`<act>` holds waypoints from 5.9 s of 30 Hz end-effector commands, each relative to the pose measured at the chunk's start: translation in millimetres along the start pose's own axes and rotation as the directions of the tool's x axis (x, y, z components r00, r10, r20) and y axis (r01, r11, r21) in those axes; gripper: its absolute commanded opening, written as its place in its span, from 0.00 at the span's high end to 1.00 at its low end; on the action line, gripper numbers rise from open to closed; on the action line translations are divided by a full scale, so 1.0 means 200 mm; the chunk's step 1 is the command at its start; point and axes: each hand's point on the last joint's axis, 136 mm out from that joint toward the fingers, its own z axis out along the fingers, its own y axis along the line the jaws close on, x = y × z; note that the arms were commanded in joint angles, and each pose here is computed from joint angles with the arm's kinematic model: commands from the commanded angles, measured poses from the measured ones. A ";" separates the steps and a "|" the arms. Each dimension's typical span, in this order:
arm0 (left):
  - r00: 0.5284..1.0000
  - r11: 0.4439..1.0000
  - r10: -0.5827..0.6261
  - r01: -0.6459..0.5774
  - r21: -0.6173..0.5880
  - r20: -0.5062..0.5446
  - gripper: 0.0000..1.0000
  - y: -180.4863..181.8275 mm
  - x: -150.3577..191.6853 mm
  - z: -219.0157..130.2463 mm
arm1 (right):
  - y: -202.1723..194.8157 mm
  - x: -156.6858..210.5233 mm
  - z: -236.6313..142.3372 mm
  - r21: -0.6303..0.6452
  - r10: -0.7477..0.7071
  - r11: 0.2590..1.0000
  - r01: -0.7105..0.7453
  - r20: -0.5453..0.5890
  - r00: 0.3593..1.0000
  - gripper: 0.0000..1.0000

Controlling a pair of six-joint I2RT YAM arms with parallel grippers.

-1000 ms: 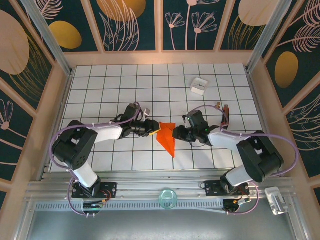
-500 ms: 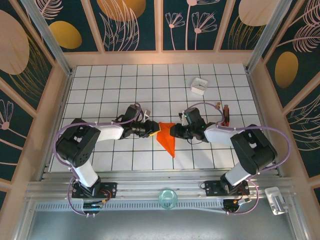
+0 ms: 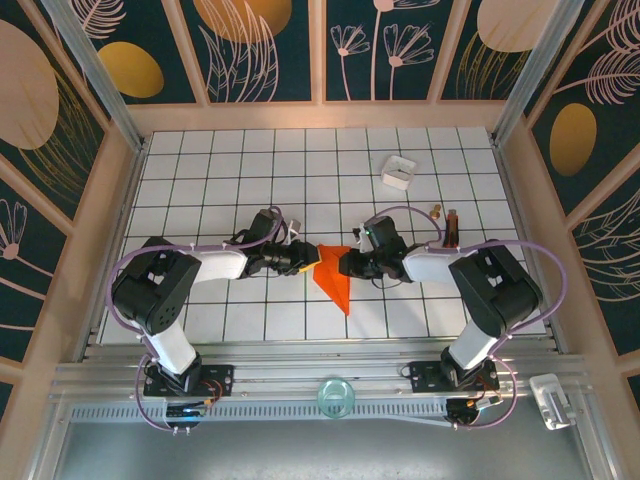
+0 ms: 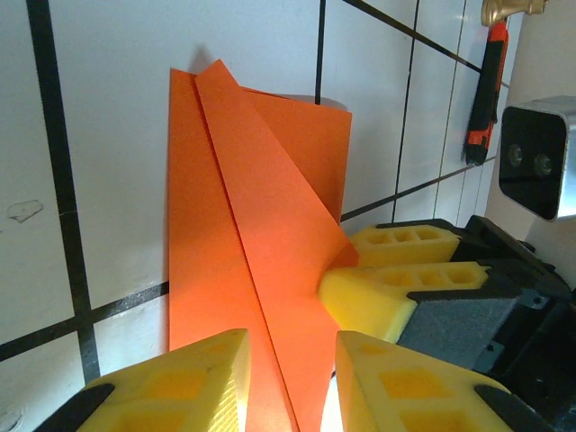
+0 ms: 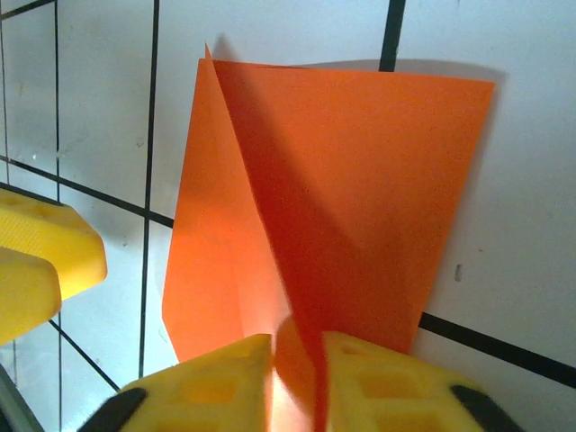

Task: Fold a paper plane with a square sheet of paper (pick it up from the middle)
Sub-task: Turn over the paper at the center of the table, then move the paper to the center of the table, then fold the wing for the fifth time at the center of the table.

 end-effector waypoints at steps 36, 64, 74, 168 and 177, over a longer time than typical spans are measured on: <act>0.934 0.996 0.045 -0.016 -0.084 0.355 0.59 0.04 -0.42 -0.59 | -0.04 -0.47 -0.77 0.984 -0.424 0.143 0.107 -0.037 0.905 1.00; 0.928 0.996 0.006 0.029 -0.087 0.373 0.57 0.08 -0.30 -0.57 | 0.64 -0.27 -0.12 0.301 -0.309 0.917 0.262 0.121 0.943 0.74; 0.987 0.991 0.134 -0.135 0.007 0.093 0.58 -0.34 0.04 0.09 | 0.06 -0.33 -0.54 0.190 -0.047 0.982 -0.003 0.259 0.965 0.75; 0.961 0.969 0.179 -0.210 -0.132 -0.210 1.00 0.19 0.21 0.21 | -0.09 0.04 -0.24 0.070 0.146 0.986 -0.151 0.082 0.986 0.64; 0.961 0.970 0.170 -0.202 -0.133 -0.216 1.00 0.22 0.23 0.21 | -0.14 0.04 -0.17 0.089 0.154 0.983 -0.159 0.063 0.986 0.63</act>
